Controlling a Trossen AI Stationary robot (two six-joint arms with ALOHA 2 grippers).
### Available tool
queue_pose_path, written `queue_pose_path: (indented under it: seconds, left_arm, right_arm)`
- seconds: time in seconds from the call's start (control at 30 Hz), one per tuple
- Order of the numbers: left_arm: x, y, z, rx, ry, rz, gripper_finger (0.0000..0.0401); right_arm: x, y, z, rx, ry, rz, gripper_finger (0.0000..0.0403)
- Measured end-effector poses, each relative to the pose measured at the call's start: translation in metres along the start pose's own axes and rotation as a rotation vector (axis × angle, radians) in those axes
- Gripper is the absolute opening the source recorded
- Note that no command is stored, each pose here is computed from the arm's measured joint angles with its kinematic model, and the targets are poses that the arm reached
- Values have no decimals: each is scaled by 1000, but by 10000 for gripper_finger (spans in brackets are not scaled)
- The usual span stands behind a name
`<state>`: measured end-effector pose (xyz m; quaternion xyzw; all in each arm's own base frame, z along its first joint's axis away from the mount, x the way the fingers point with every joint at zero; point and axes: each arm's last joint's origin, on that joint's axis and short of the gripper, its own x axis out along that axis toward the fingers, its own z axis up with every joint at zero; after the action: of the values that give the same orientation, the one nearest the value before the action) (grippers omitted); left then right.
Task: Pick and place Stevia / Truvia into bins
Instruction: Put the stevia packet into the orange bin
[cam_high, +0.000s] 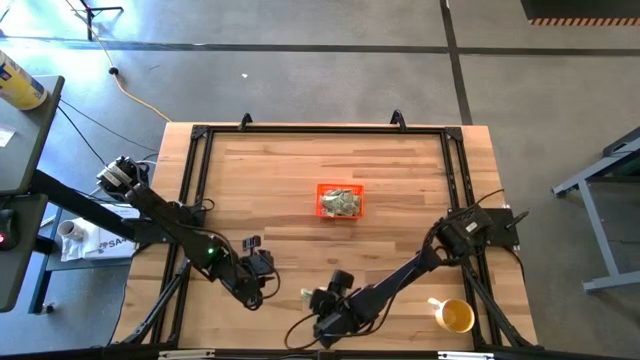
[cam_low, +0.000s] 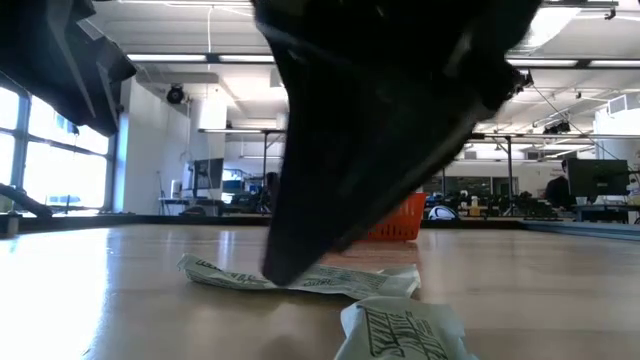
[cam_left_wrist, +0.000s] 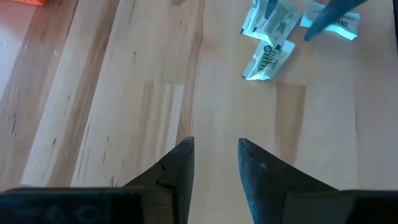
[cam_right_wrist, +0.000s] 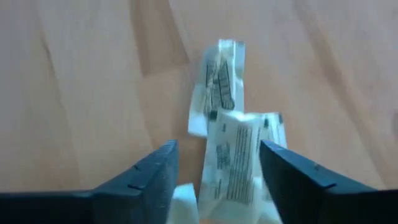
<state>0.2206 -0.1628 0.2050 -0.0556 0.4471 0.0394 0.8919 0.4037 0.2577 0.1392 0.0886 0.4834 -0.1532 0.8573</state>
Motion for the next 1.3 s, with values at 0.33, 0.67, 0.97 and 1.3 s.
queue_pose_path:
  seconds: [0.33,0.67,0.97,1.3]
  left_arm:
    - [0,0,0,1,6,-2,154]
    - [0,1,-2,10,22,10,152]
    - [0,2,-1,6,14,16,146]
    - [1,-3,5,-26,-54,-12,145]
  right_arm:
    - [9,-8,-8,54,92,11,129]
    - [-17,-30,20,33,99,30,8]
    - [-79,-103,69,-41,49,-196,6]
    - [-33,-221,119,-235,284,-400,18]
